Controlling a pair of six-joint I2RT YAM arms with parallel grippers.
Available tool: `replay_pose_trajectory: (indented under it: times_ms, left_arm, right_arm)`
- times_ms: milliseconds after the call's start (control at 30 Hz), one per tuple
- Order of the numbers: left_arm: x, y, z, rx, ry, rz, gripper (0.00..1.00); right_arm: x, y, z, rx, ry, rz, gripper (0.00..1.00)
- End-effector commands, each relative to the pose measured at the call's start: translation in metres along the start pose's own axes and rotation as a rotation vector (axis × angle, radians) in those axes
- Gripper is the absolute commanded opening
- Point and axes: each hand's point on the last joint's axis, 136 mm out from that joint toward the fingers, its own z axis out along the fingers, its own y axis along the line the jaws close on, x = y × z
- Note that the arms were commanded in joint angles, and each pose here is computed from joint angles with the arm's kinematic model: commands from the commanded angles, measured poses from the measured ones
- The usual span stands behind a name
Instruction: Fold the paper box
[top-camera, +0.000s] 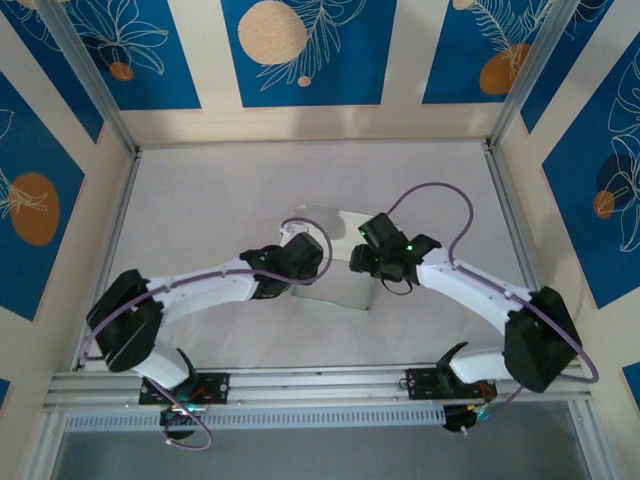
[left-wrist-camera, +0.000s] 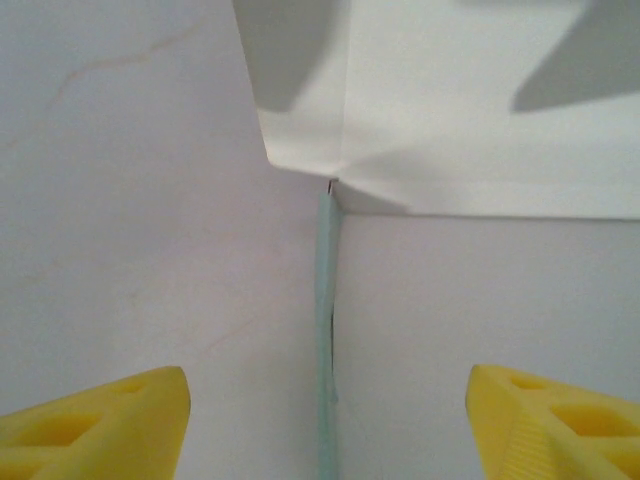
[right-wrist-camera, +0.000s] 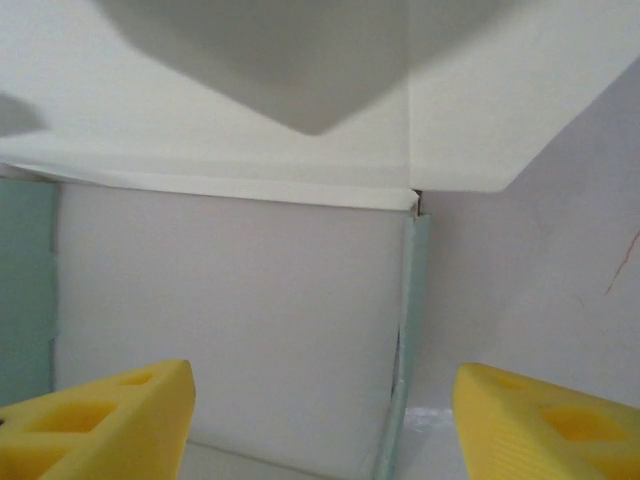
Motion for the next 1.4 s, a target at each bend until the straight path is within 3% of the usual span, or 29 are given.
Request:
replay_pose_trajectory:
  times_ms: [0,133,267,433,533,600,667,733,833,933,1033,1167,1367]
  left_arm:
    - [-0.019,0.003,-0.018,0.045,-0.082,0.014,0.73]
    - [-0.031,0.021,-0.042,0.033,-0.152,0.017,0.73]
    - [-0.035,0.028,-0.061,0.071,-0.197,0.006,0.75]
    - [-0.048,0.04,-0.074,0.076,-0.227,0.049,0.81]
    - [-0.055,0.037,-0.083,0.151,-0.257,0.092,0.82]
    - [-0.063,0.036,-0.086,0.203,-0.297,0.12,0.82]
    - [-0.076,0.045,-0.083,0.219,-0.317,0.115,0.82]
    - [-0.091,0.055,-0.077,0.206,-0.365,0.144,0.82]
    - [-0.098,0.039,-0.071,0.348,-0.465,0.311,0.84]
    - [-0.1,0.026,-0.057,0.45,-0.438,0.406,0.86]
    - [-0.103,0.024,-0.036,0.505,-0.383,0.416,0.87]
    - [-0.115,0.023,-0.026,0.553,-0.441,0.392,0.87]
    - [-0.125,0.013,-0.008,0.597,-0.444,0.377,0.84]
  right_arm:
    - [-0.014,0.009,-0.033,-0.088,-0.069,-0.078,0.69]
    - [-0.021,0.023,-0.071,-0.192,-0.124,-0.18,0.64]
    - [-0.036,0.028,-0.098,-0.184,-0.171,-0.304,0.61]
    - [-0.061,0.038,-0.108,-0.113,-0.194,-0.546,0.64]
    - [-0.082,0.029,-0.1,0.035,-0.204,-0.657,0.7]
    - [-0.091,0.015,-0.092,0.1,-0.185,-0.647,0.75]
    - [-0.093,0.008,-0.087,0.052,-0.177,-0.569,0.78]
    - [-0.098,0.002,-0.085,0.019,-0.218,-0.506,1.0]
    - [-0.097,-0.001,-0.082,-0.025,-0.262,-0.509,0.99]
    - [-0.091,0.0,-0.08,-0.114,-0.287,-0.532,0.98]
    - [-0.085,-0.001,-0.077,-0.167,-0.293,-0.548,0.97]
    - [-0.076,-0.003,-0.061,-0.191,-0.216,-0.558,0.95]
    - [-0.077,-0.004,-0.038,-0.176,-0.144,-0.559,0.89]
